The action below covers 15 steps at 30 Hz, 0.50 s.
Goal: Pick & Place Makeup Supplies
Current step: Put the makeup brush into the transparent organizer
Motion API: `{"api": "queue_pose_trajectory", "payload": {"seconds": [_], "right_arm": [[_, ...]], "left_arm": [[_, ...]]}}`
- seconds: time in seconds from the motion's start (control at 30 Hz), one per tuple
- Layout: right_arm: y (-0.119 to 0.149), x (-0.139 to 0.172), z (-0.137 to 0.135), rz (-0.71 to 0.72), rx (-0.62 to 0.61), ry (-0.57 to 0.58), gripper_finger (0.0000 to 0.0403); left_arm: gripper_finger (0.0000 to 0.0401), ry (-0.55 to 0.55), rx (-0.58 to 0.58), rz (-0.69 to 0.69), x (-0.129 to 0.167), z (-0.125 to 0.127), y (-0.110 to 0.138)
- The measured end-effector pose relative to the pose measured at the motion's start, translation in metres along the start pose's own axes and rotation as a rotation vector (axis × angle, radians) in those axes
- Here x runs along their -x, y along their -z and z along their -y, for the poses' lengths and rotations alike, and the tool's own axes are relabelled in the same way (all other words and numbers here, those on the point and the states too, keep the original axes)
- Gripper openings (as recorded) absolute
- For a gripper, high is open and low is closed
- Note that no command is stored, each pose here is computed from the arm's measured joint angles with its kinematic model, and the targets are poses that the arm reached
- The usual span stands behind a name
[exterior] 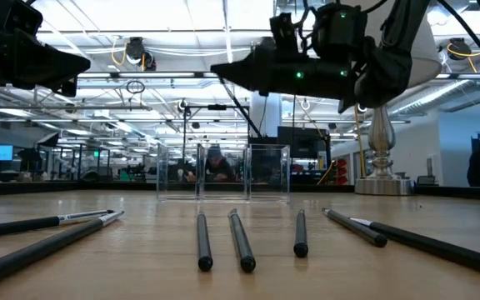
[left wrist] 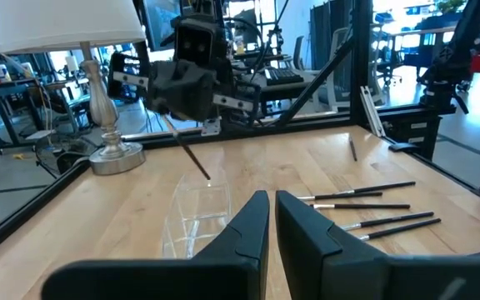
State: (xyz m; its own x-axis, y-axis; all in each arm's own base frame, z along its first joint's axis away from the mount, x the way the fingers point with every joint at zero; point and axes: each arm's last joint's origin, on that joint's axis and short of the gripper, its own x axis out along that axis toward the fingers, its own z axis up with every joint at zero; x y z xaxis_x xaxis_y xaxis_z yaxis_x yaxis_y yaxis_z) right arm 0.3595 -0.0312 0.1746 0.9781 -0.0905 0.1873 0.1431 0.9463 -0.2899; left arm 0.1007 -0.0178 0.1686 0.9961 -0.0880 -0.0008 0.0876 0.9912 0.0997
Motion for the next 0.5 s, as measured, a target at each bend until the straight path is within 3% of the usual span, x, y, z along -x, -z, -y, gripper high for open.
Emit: {"api": "queue_pose_trajectory", "payload": {"seconds": [0.17, 0.5], "right_arm": [[0.007, 0.0, -0.002, -0.068, 0.0, -0.02, 0.0], [0.015, 0.003, -0.002, -0.175, 0.004, 0.074, 0.0]], "left_arm": [[0.0031, 0.0, 0.0, 0.0, 0.0, 0.0, 0.0], [0.0031, 0.0, 0.0, 0.0, 0.0, 0.0, 0.0]]}}
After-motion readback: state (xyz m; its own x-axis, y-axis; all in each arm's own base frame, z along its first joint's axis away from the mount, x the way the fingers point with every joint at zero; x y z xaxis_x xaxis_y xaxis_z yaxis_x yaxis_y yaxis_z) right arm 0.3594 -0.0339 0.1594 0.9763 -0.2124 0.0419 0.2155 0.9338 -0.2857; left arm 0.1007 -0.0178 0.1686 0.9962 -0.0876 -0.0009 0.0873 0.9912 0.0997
